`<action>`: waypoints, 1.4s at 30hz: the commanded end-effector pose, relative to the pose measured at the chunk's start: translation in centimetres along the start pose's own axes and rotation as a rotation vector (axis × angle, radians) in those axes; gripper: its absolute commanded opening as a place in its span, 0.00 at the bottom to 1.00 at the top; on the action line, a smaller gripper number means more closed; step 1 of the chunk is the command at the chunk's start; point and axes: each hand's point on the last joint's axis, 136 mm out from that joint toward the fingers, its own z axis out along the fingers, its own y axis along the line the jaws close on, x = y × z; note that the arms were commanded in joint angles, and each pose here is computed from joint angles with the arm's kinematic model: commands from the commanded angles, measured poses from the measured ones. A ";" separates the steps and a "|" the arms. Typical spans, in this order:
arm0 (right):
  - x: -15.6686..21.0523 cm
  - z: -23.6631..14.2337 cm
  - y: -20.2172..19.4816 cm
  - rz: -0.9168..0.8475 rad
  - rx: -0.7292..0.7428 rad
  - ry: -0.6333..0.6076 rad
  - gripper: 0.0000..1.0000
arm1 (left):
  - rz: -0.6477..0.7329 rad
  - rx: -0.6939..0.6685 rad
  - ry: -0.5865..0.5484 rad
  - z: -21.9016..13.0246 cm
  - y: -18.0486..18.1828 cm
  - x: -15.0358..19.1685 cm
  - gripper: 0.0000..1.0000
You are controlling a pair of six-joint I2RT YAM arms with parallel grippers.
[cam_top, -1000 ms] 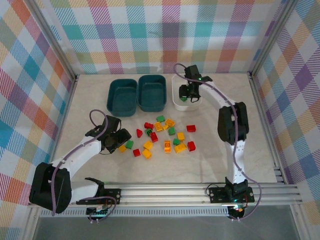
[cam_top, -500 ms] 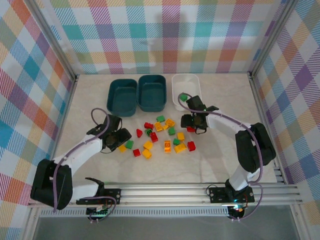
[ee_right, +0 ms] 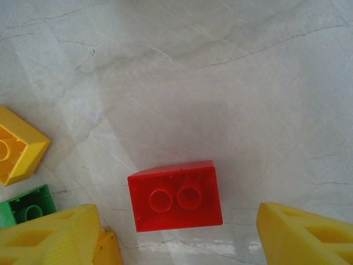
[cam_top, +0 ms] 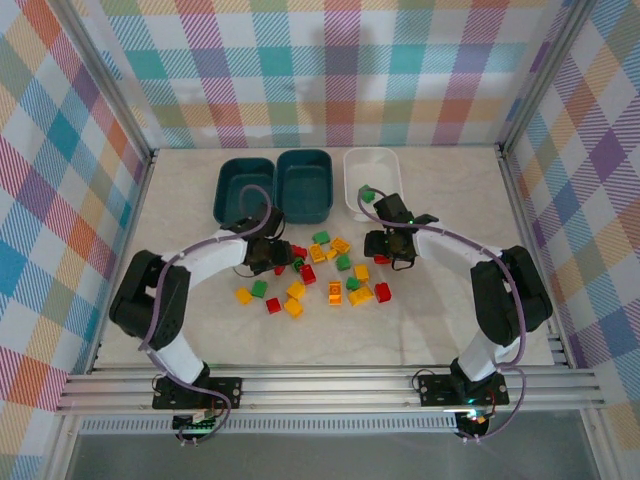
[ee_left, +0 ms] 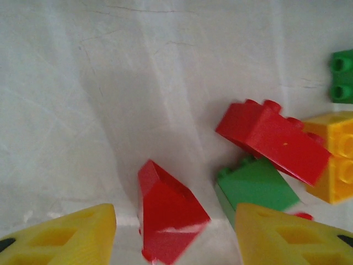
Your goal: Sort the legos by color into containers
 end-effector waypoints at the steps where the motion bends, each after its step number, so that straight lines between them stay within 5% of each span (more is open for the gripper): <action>1: -0.8 -0.5 0.4 -0.012 -0.024 -0.033 0.75 | 0.053 -0.053 -0.004 0.6 0.3 -0.4 0.58; 17: -1.3 -1.5 -0.1 -0.043 -0.001 -0.068 0.74 | 0.094 -0.072 -0.001 2.7 0.1 -1.0 0.22; 29: -6.3 -6.5 -3.7 0.143 0.015 -0.232 0.75 | 0.133 0.053 -0.212 -6.7 -6.0 -9.0 0.19; 34: -5.7 -5.7 -3.3 0.173 -0.027 -0.197 0.75 | 0.203 0.102 -0.146 -4.1 -10.8 -13.1 0.20; 42: -4.1 -6.1 -2.9 0.151 -0.072 -0.165 0.75 | 0.204 0.114 -0.116 2.2 -12.9 -18.6 0.23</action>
